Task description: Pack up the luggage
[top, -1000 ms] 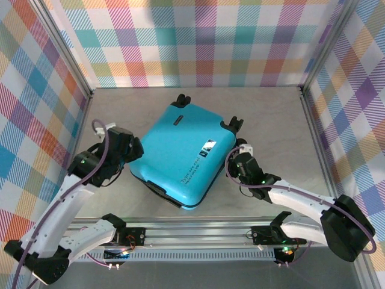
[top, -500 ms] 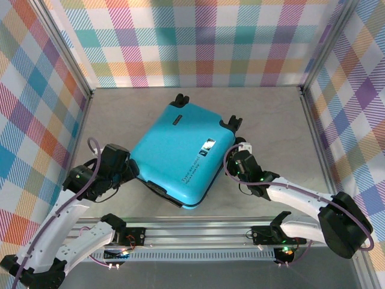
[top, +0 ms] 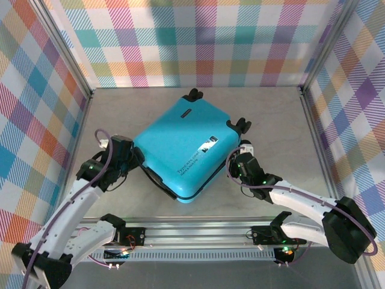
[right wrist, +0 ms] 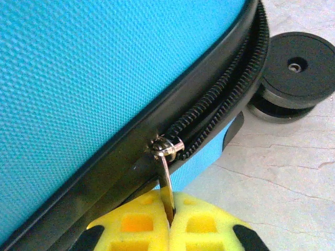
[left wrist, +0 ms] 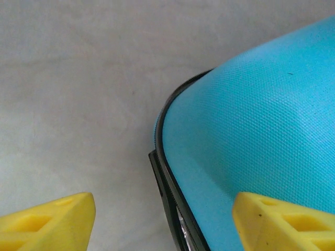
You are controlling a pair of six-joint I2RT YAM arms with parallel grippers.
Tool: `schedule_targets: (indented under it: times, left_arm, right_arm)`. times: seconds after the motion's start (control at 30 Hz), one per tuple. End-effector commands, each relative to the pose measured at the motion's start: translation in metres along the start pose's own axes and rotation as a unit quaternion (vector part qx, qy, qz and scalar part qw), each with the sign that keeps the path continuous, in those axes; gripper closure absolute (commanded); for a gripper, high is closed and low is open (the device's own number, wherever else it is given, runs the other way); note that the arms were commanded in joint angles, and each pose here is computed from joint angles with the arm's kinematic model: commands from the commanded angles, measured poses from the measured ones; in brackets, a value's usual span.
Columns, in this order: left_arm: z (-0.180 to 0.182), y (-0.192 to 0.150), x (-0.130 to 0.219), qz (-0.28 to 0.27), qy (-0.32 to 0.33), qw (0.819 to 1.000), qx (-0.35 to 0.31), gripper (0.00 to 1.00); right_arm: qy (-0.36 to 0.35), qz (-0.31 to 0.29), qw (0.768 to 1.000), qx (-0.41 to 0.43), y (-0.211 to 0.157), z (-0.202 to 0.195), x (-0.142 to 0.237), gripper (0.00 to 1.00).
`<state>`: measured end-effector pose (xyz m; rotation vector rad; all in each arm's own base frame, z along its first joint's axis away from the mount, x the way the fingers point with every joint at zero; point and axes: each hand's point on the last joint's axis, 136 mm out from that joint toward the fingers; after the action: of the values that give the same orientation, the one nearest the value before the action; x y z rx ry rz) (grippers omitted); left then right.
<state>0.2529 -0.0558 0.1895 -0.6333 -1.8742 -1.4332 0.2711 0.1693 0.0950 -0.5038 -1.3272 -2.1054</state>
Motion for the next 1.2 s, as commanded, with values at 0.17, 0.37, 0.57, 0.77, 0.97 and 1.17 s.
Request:
schedule_targets:
  times: [0.17,0.37,0.57,0.77,0.97,1.17]
  left_arm:
    - [-0.057,0.070,-0.058,-0.046,-0.103,0.993,-0.024,0.27]
    - [-0.092,0.139,-0.115,-0.062,-0.145,0.986,-0.059,0.26]
    - [-0.098,0.209,-0.128,-0.083,-0.119,0.987,-0.067,0.23]
    - [-0.119,0.243,-0.057,-0.145,-0.133,0.978,-0.073,0.17]
    - [-0.210,0.201,0.004,-0.161,-0.220,0.951,-0.143,0.14]
    - [-0.328,0.134,0.036,-0.129,-0.340,0.905,-0.220,0.13]
  right_arm:
    - [0.071,0.031,0.996,0.044,-0.024,0.031,0.002,1.00]
    - [0.109,0.032,0.991,0.074,-0.040,0.063,-0.010,1.00]
    - [0.131,0.014,0.985,0.110,-0.043,0.092,-0.016,1.00]
    - [0.101,-0.010,0.989,0.111,-0.036,0.073,-0.010,1.00]
    - [0.084,-0.019,0.987,0.138,-0.033,0.059,-0.001,1.00]
    - [0.078,-0.026,0.986,0.148,-0.033,0.051,0.002,1.00]
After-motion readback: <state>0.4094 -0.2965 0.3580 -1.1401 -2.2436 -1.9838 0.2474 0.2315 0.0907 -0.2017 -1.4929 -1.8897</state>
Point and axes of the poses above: each hand's point on the last joint's axis, 136 mm out from that joint toward the fingers, its own x axis back along the fingers, its own z axis along the line the jaws close on, y = z × x, and after that the axes turned 12 degrees about -x, right-handed
